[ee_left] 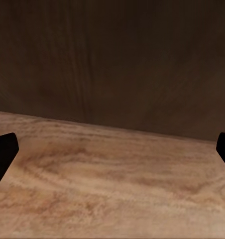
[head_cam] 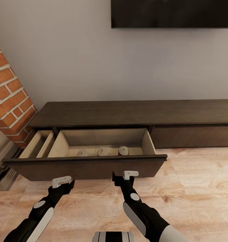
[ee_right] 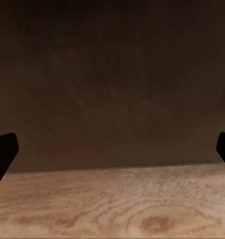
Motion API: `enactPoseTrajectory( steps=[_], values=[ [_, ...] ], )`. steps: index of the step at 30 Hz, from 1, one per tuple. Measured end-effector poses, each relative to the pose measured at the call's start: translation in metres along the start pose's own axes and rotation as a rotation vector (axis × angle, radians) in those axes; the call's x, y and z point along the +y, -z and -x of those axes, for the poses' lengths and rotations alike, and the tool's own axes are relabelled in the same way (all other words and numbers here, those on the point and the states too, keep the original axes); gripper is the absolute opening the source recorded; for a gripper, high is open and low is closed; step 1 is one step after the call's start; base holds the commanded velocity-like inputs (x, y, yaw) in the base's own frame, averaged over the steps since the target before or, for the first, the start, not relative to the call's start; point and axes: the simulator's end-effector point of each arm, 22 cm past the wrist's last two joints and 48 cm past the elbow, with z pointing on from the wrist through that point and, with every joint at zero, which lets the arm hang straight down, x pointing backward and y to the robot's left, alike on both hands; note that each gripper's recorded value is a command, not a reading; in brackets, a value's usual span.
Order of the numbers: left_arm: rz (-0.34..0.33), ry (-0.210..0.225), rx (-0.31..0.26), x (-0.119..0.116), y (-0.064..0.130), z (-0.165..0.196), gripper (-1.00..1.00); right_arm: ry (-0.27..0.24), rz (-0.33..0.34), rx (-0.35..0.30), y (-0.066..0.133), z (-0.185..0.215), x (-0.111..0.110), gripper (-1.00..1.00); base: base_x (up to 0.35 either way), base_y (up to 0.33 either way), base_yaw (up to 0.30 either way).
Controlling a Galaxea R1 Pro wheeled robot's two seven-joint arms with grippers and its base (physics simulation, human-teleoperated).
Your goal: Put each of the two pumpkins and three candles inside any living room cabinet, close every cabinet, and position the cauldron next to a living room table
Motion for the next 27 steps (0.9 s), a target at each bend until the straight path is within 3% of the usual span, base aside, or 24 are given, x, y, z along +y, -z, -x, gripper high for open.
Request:
enactPoseTrajectory(
  steps=[27],
  values=[
    [0.004, 0.003, 0.001, 0.0019, -0.0004, -0.0007, 1.00, 0.000, 0.000, 0.000, -0.0001, -0.0002, 0.0000, 1.00, 0.026, 0.000, 0.000]
  ],
)
